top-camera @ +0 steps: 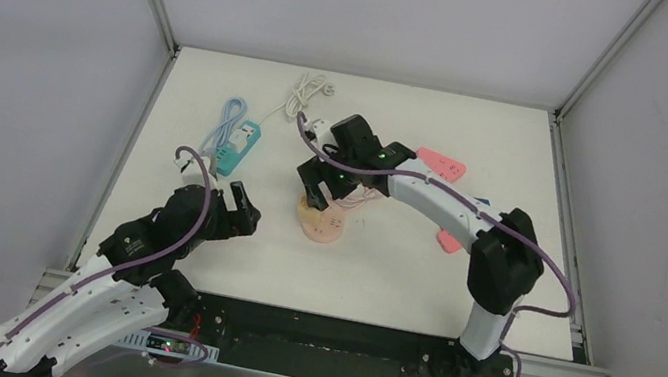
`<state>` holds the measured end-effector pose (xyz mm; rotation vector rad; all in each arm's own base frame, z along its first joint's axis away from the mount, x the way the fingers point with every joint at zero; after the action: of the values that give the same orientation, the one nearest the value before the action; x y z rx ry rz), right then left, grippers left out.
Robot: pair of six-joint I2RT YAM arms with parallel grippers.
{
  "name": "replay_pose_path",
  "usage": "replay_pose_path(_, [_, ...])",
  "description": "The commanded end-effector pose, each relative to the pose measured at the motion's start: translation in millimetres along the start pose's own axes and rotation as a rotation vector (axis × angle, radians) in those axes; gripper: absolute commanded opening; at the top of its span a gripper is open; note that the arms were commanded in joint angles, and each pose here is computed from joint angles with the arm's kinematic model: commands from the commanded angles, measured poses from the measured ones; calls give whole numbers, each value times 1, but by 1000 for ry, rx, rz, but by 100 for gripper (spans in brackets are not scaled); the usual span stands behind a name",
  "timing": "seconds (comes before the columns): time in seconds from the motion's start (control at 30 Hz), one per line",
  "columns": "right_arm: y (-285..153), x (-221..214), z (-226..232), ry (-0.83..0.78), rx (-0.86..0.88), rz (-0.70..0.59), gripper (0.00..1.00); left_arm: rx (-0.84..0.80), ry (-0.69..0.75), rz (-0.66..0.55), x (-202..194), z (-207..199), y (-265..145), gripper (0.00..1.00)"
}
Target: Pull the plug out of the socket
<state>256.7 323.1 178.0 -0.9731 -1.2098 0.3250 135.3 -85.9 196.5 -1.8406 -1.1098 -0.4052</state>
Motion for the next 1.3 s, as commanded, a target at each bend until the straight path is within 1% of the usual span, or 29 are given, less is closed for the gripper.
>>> replay_pose_path(0.0, [13, -6, 13, -219, 195, 110, 85, -87, -20, -29, 1, -13, 8, 90])
replay_pose_path(0.07, [22, -9, 13, -244, 234, 135, 83, -99, -26, -26, 0, -15, 10, 90])
replay_pose_path(0.2, [29, -7, 15, -269, 302, 125, 83, -72, -18, -51, 3, -13, 14, 90])
replay_pose_path(0.33, [40, -6, 10, -281, 287, 137, 82, -59, -13, -59, 3, -13, 18, 91])
replay_pose_path(0.4, [45, -4, 7, -282, 269, 132, 76, -60, -13, -47, 1, -14, 20, 91])
replay_pose_path(0.5, [48, -1, 4, -265, 239, 114, 55, -61, -14, -20, -3, -16, 23, 91])
replay_pose_path(0.6, [48, 3, 1, -227, 184, 77, 46, -55, -17, 3, -7, -18, 27, 92])
replay_pose_path(0.67, [46, 8, -2, -175, 126, 38, 42, -55, -17, 24, -9, -20, 29, 91])
replay_pose_path(0.73, [44, 13, -7, -87, 42, 7, 42, -56, -21, 44, -12, -23, 32, 92])
replay_pose_path(0.83, [46, 14, -15, 113, -63, -8, 42, -57, -30, 82, -19, -27, 40, 91])
replay_pose_path(0.87, [46, 15, -15, 202, -81, -20, 42, -56, -36, 93, -21, -28, 42, 92])
replay_pose_path(0.97, [47, 16, -16, 365, -128, -77, 40, -64, -41, 131, -28, -33, 51, 91])
replay_pose_path(1.07, [49, 14, -17, 462, -172, -68, 39, -69, -49, 161, -34, -38, 62, 92])
replay_pose_path(1.17, [53, 8, -24, 543, -272, -14, 38, -81, -69, 200, -39, -44, 73, 91])
replay_pose_path(1.27, [57, 5, -24, 582, -333, 15, 39, -92, -116, 240, -44, -52, 87, 89])
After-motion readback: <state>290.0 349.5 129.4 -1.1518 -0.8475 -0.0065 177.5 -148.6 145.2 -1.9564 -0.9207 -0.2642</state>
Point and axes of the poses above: each gripper's point midway between its finger pads, its own y axis out along the fingers, its own z axis along the line the jaws close on, x = y × z, the point moved 6 cm from there along -y, back along the fingers, and after that the axes turned 12 degrees about -y, right-handed, at the moved point
